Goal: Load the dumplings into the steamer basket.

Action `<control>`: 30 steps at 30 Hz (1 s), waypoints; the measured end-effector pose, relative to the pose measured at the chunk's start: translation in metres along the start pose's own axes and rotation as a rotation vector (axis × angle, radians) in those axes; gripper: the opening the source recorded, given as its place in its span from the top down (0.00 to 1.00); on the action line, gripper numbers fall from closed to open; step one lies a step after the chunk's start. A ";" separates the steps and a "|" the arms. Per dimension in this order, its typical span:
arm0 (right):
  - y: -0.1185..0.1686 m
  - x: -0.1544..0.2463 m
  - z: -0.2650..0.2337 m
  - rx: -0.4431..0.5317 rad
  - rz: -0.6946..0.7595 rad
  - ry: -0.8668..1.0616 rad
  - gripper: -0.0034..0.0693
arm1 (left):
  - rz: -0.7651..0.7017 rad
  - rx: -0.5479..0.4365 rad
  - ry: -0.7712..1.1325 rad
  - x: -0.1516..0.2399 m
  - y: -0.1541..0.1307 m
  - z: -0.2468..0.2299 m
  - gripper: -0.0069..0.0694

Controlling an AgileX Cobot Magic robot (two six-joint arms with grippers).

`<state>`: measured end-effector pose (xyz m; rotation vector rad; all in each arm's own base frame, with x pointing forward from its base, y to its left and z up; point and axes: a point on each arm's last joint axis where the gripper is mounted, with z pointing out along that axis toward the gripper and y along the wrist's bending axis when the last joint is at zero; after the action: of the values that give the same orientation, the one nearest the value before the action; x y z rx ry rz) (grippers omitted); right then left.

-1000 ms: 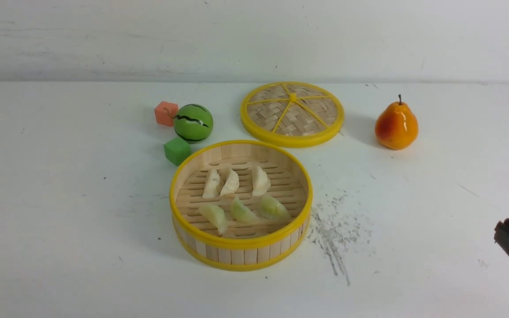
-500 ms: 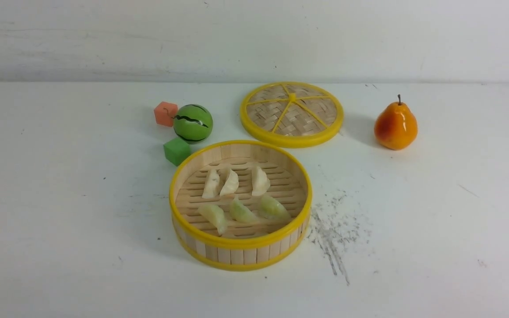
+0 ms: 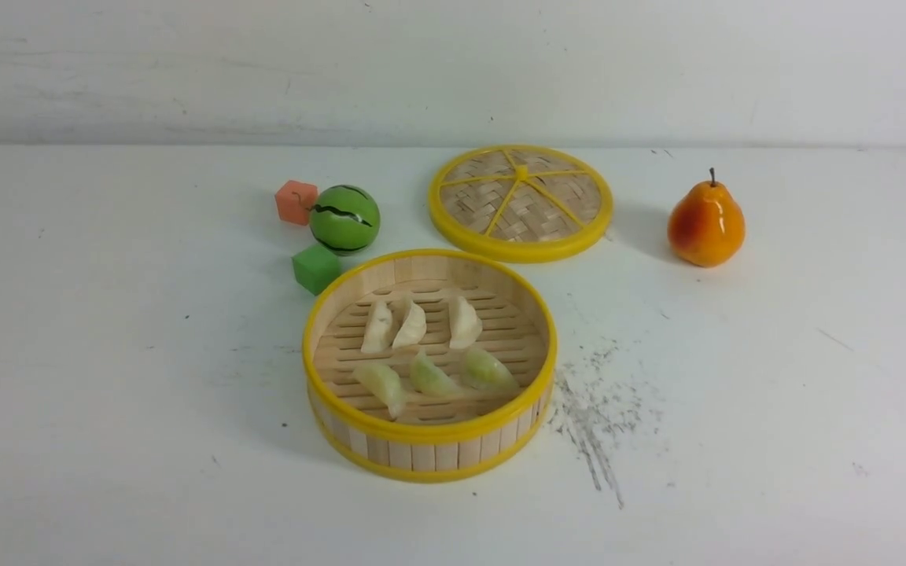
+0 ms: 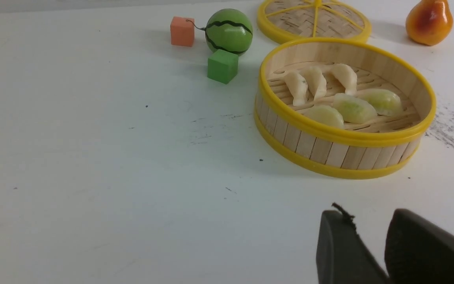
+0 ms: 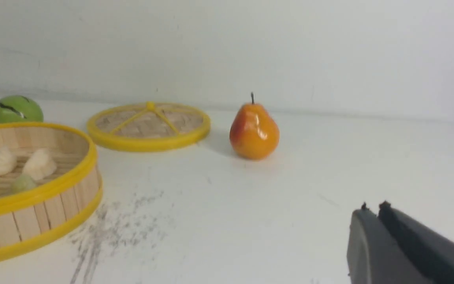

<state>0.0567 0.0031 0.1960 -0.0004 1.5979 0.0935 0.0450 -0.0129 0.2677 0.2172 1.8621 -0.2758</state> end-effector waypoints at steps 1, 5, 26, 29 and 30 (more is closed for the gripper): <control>0.000 0.003 0.000 0.003 0.014 0.032 0.90 | 0.000 0.000 0.000 0.000 0.000 0.000 0.68; -0.001 0.019 -0.002 0.019 0.058 0.213 0.89 | 0.000 0.000 0.000 0.000 0.000 0.000 0.67; -0.001 0.023 -0.004 0.022 0.075 0.272 0.85 | -0.001 0.001 0.000 0.000 0.000 0.000 0.65; -0.001 0.023 -0.004 0.022 0.075 0.272 0.84 | -0.001 0.001 0.000 0.000 0.000 0.000 0.64; -0.001 0.023 -0.004 0.022 0.075 0.272 0.84 | -0.001 0.001 0.000 0.000 0.000 0.000 0.64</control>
<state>0.0523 0.0033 0.1735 0.0662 1.8712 0.1392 0.0450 -0.0129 0.2677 0.2168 1.8623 -0.2772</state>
